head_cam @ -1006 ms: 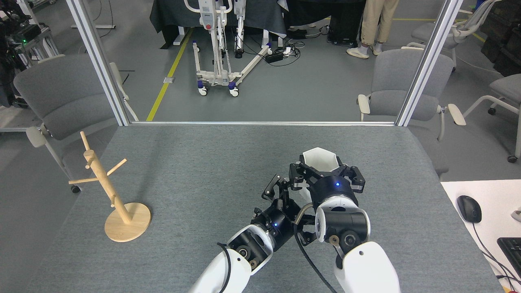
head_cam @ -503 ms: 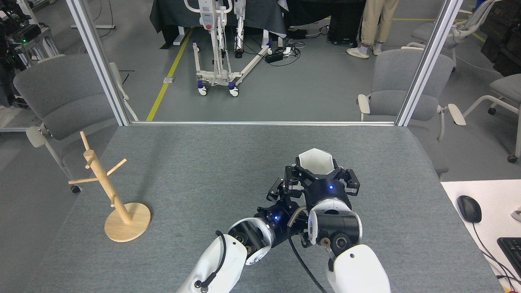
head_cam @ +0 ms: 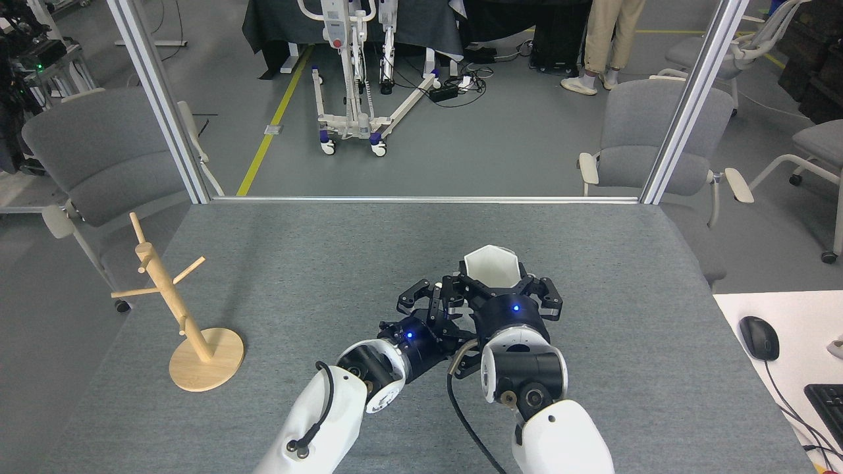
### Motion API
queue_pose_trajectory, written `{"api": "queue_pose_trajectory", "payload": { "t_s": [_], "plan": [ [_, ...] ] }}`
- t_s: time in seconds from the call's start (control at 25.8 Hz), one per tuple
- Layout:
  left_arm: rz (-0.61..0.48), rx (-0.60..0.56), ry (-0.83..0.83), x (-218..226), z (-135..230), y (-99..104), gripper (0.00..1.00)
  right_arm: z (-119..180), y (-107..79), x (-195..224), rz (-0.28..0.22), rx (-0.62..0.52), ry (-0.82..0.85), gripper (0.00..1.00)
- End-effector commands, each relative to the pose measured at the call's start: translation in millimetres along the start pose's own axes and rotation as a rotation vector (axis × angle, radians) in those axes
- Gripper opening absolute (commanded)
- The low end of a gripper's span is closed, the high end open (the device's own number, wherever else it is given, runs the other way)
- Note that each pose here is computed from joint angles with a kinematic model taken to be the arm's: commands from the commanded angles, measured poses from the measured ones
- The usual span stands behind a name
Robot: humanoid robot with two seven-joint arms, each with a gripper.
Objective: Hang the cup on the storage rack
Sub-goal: 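Grasp the cup's base with the left gripper beneath the right gripper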
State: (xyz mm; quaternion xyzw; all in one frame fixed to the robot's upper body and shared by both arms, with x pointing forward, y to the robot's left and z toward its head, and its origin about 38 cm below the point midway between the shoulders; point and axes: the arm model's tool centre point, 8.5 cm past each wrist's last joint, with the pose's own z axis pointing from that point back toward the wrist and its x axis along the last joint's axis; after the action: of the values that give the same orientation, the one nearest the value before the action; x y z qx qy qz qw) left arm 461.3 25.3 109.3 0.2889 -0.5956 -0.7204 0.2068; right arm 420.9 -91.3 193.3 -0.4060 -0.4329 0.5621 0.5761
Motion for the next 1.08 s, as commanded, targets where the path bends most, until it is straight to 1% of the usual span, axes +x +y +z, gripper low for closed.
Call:
{"api": "queue_pose_trajectory", "payload": {
  "t_s": [0.0, 0.08, 0.23, 0.39, 0.46, 0.58, 0.81, 0.93, 1.04],
  "plan": [
    [0.006, -0.005, 0.041, -9, 7, -7, 0.99, 0, 0.7, 0, -0.004, 0.002, 0.008, 0.00],
    [0.013, -0.001, 0.053, -9, 7, -6, 0.99, -1, 2.7, 2, -0.004, 0.008, 0.008, 0.00],
    [0.013, 0.016, 0.092, -12, 4, 1, 0.99, -2, 8.1, 3, 0.004, 0.017, 0.017, 0.00],
    [-0.006, 0.048, 0.046, -6, 6, 14, 0.99, -2, 7.7, 3, 0.004, 0.016, 0.017, 0.00],
    [-0.008, 0.049, 0.008, -1, 6, 15, 0.99, -2, 8.1, 3, 0.004, 0.017, 0.017, 0.00],
    [-0.003, 0.043, 0.005, 3, 1, 16, 0.99, -3, 7.5, 2, 0.006, 0.016, 0.020, 0.00],
    [0.015, 0.089, -0.016, 20, -17, 39, 0.99, -4, 8.9, -4, 0.010, 0.016, 0.032, 0.00],
    [0.025, 0.072, -0.013, 19, -19, 33, 0.99, -5, 11.2, -5, 0.012, 0.010, 0.036, 0.00],
    [0.024, 0.067, -0.012, 21, -19, 31, 0.99, -6, 15.3, -4, 0.011, 0.019, 0.036, 0.00]
  ]
}}
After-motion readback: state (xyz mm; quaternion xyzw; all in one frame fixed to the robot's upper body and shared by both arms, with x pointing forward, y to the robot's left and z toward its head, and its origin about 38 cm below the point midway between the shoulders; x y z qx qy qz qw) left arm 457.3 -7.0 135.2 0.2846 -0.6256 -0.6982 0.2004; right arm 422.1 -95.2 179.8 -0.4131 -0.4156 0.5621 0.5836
